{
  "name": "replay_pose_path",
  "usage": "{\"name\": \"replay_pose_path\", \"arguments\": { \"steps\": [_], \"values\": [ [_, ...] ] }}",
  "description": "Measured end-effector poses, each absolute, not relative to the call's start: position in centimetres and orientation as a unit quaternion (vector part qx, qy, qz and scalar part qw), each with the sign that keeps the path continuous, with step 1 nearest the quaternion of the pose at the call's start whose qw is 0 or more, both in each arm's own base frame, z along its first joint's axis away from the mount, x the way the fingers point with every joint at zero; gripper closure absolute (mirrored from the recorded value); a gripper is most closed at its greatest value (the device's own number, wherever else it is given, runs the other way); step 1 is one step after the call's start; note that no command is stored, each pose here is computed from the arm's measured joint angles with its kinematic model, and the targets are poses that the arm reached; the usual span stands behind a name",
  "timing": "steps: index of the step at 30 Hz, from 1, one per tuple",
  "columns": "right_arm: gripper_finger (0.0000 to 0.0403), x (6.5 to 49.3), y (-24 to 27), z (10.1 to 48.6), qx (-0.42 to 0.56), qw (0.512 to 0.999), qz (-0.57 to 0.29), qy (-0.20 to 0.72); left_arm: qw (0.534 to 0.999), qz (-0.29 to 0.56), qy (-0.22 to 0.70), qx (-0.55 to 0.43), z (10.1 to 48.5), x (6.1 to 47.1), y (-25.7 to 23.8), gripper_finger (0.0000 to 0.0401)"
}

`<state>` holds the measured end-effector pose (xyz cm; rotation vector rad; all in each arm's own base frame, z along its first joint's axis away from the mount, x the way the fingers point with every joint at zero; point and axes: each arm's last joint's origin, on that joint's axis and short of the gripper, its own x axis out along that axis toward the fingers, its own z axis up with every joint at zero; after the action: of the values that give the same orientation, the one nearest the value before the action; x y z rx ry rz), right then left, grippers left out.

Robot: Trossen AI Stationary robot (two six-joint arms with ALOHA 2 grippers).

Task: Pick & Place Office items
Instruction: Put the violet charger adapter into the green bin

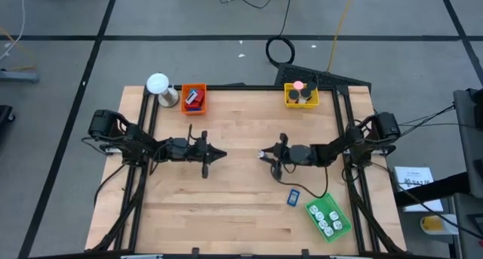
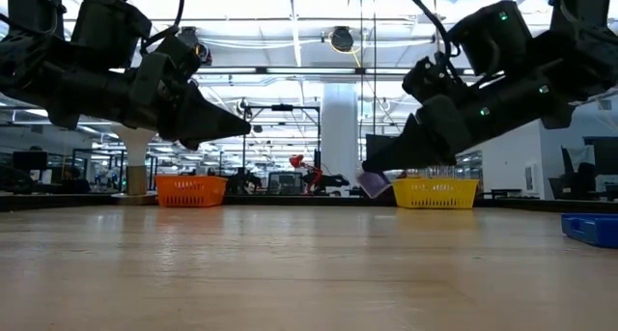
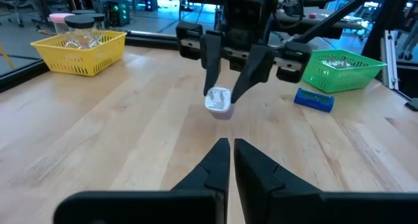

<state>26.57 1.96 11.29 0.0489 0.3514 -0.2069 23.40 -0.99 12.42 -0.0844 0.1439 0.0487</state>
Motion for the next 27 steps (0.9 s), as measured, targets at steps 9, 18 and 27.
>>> {"name": "replay_pose_path", "arguments": {
  "steps": [9,18,27],
  "values": [
    [0.0278,26.9,2.0,10.8,-0.006,0.983,-0.093,0.16,0.996,0.024,0.071,-0.042,12.4,23.4,-1.0,0.0375],
    [0.0278,27.3,2.0,9.1,-0.019,0.985,-0.089,0.149,0.996,0.025,0.071,-0.054,12.4,23.4,-1.0,0.0375],
    [0.0262,27.3,2.1,8.3,-0.009,0.985,-0.08,0.154,0.995,0.025,0.071,-0.063,12.4,23.4,-1.0,0.0375]
  ]
}}
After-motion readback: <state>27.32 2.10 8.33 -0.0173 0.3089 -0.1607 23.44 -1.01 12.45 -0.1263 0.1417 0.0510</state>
